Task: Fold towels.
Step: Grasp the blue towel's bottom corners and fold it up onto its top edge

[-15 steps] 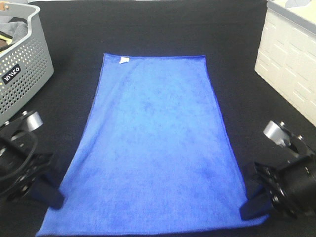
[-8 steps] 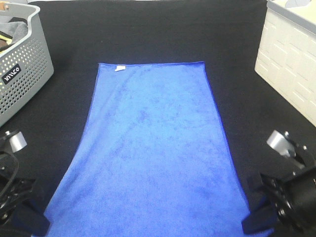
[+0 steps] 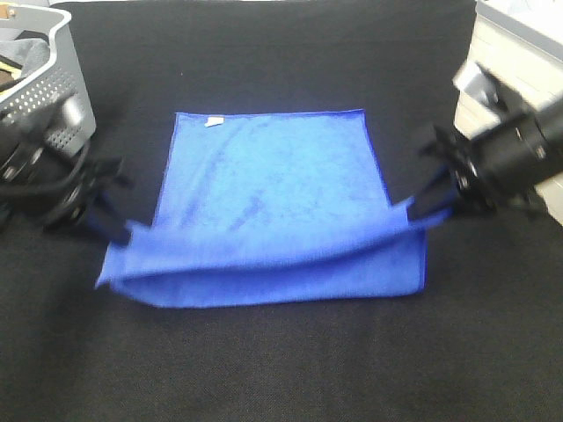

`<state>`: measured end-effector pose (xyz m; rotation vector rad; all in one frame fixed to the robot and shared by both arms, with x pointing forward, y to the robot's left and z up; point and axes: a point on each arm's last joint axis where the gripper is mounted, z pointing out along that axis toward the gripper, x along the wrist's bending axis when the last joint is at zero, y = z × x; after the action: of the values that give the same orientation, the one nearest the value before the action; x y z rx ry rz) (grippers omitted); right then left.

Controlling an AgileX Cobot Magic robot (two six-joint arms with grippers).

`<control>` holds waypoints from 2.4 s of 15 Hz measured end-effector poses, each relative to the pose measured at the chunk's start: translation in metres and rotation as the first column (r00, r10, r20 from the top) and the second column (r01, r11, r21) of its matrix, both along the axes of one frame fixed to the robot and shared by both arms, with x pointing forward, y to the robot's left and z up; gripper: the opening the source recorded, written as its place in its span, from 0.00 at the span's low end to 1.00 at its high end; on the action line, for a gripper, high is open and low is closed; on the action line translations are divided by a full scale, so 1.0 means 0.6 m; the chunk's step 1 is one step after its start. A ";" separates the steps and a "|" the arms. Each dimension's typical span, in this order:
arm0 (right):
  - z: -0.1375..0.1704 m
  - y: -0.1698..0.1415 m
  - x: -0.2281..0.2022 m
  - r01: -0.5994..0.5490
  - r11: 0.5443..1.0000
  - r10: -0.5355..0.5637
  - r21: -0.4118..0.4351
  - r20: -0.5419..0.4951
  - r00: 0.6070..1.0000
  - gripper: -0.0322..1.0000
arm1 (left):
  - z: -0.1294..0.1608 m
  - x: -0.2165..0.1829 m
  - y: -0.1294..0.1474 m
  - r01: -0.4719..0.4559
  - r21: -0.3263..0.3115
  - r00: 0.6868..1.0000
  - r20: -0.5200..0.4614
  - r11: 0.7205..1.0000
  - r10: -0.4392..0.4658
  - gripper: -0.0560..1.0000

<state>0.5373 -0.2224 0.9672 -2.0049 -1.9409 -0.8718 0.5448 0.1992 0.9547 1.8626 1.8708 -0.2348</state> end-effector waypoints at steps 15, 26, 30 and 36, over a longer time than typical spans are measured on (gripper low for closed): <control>-0.022 0.029 0.382 -0.007 0.998 0.024 -0.061 0.283 0.959 0.03 | -0.008 0.360 -0.046 -0.119 0.054 0.888 0.453 0.991 0.082 0.05; -0.112 0.022 0.424 0.013 0.989 0.033 -0.146 0.310 0.950 0.79 | -0.087 0.406 -0.048 -0.157 0.063 0.842 0.530 0.986 0.101 0.60; -0.058 0.026 0.398 -0.080 0.986 0.112 -0.147 0.222 0.969 0.91 | -0.089 0.374 -0.051 -0.025 0.141 0.941 0.337 0.990 -0.024 0.79; -0.058 0.028 0.360 -0.161 0.980 0.159 -0.114 -0.032 0.987 0.91 | -0.056 0.329 -0.045 0.009 0.132 0.998 0.060 0.991 -0.017 0.75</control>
<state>0.7530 -0.2053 0.9321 -1.8774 -2.1504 -0.7087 0.7422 0.1722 0.9210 1.9462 1.8737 -0.0592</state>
